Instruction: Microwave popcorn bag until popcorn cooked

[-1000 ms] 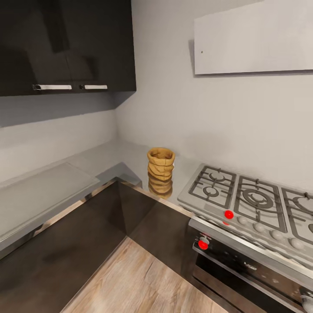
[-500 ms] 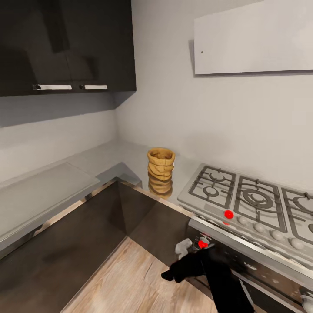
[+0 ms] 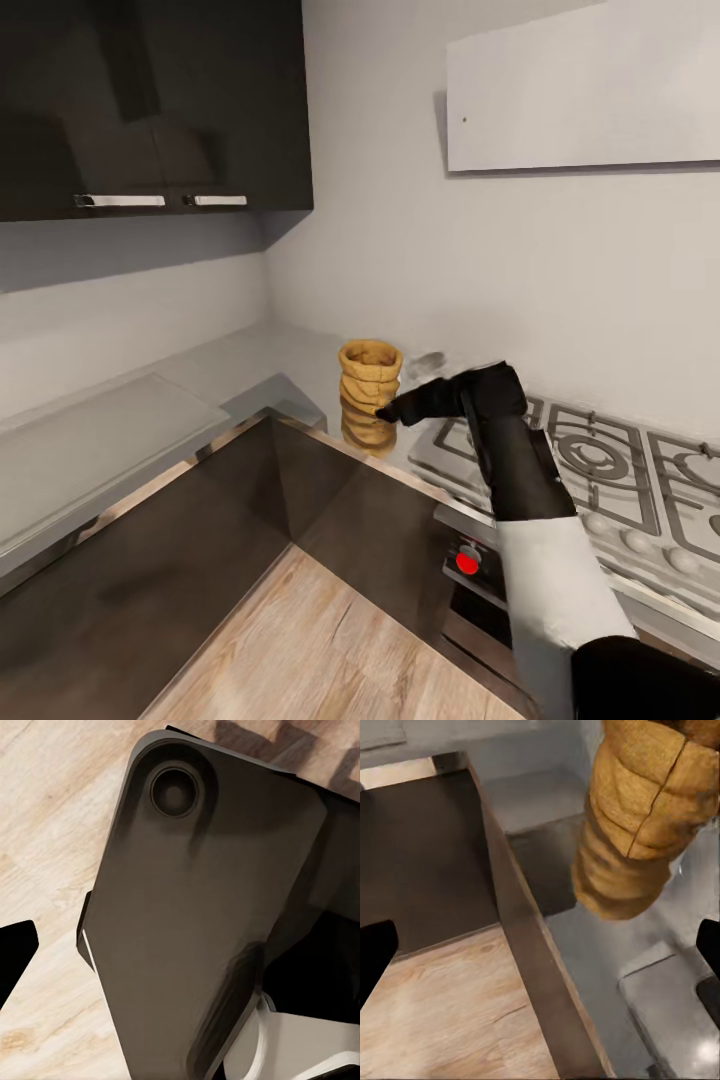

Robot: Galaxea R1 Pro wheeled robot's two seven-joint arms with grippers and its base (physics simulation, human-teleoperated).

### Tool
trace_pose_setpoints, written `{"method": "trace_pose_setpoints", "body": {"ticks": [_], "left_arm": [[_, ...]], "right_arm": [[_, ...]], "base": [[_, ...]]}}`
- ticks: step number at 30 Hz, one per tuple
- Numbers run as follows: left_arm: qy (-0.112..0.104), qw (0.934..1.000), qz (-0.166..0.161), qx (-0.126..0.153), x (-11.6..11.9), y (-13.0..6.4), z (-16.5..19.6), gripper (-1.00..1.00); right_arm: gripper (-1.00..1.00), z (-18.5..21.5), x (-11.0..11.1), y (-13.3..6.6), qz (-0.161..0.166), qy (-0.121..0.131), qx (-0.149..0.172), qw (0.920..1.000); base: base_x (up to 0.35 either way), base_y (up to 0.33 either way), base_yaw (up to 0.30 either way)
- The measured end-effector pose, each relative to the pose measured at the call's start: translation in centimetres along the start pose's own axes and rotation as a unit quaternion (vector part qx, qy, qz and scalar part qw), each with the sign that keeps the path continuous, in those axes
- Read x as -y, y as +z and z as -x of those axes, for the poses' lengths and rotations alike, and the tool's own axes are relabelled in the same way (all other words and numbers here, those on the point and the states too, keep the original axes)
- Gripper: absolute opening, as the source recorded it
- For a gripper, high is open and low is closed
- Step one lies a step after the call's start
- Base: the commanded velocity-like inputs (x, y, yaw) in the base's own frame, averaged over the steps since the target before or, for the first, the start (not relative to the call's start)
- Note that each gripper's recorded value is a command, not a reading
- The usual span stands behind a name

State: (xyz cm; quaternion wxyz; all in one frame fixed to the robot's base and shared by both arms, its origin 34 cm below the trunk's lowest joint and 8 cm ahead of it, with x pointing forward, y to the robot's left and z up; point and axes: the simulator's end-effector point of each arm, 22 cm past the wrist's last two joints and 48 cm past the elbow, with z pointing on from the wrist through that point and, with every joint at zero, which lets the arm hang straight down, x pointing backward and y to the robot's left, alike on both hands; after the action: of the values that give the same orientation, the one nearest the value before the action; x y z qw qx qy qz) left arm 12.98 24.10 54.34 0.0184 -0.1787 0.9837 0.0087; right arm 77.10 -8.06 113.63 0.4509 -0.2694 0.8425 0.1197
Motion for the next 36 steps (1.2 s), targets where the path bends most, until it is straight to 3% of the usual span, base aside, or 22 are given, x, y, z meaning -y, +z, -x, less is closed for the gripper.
{"method": "trace_pose_setpoints", "body": {"ticks": [5, 8, 12, 25, 36], "left_arm": [[0.0, 1.0, 0.0, 0.0, 0.0, 0.0, 0.0, 1.0], [0.0, 1.0, 0.0, 0.0, 0.0, 0.0, 0.0, 1.0], [0.0, 1.0, 0.0, 0.0, 0.0, 0.0, 0.0, 1.0], [-0.001, 1.0, -0.001, 0.0, 0.1, 0.0, 0.0, 1.0], [0.001, 1.0, -0.002, 0.0, 0.1, 0.0, 0.0, 1.0]], "right_arm": [[1.0, 3.4, 6.6, -1.2, -0.118, 0.003, 0.011, 0.9929], [1.0, 3.5, 11.2, -2.8, -0.207, 0.019, 0.014, 0.978], [1.0, 3.9, 13.3, -4.6, -0.245, 0.033, 0.028, 0.9684], [1.0, 3.8, 14.0, -5.2, -0.252, 0.046, 0.035, 0.9661], [1.0, 4.0, 13.9, -5.3, -0.251, 0.045, 0.037, 0.9663]], "base": [[0.0, 0.0, 0.0], [0.0, 0.0, 0.0], [0.0, 0.0, 0.0], [0.006, 0.0, 0.0], [0.308, 0.082, 0.0]]}}
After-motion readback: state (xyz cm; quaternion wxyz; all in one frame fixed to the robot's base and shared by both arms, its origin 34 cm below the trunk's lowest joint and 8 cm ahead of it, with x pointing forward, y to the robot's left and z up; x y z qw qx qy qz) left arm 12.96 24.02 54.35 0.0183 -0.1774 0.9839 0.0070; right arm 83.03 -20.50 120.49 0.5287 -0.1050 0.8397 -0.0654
